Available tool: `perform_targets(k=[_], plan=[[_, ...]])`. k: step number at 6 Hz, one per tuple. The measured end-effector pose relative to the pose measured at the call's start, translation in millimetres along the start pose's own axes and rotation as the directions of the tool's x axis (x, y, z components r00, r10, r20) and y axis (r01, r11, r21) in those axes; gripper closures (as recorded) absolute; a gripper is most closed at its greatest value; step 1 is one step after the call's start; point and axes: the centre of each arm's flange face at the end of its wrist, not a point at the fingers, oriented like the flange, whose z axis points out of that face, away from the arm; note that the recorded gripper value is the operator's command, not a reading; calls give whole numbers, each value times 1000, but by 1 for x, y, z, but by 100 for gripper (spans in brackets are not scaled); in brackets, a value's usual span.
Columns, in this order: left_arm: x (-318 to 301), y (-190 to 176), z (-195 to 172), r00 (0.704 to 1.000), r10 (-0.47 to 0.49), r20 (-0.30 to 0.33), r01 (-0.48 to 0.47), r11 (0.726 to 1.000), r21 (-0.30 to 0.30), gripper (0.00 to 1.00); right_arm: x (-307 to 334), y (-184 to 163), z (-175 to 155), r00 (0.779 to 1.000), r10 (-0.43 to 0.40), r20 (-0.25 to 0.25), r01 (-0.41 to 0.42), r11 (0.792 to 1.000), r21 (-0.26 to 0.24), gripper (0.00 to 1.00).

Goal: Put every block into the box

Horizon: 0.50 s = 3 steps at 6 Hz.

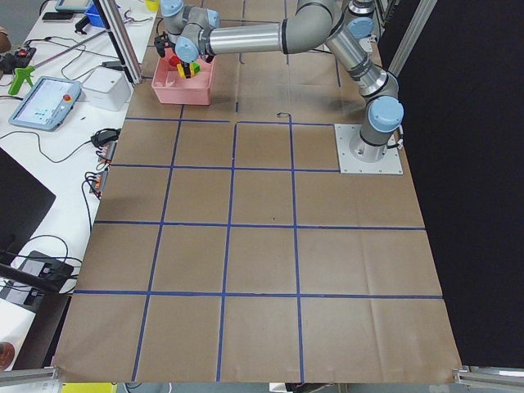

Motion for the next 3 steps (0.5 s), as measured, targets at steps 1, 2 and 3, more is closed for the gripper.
perform_targets(k=[1,2,3], plan=[[0,0,-2,1000,1,0,-1,1000,5,1,-2,24,11,1000,3,-2,-3,1000,-24,0],[-1,1,-17,1000,16,5,-16,1000,26,1,-2,34,14,1000,2,-8,-3,1000,-30,0],[-7,6,-50,997,66,37,-68,996,58,1,-2,36,16,1000,2,-10,-2,1000,-30,0]])
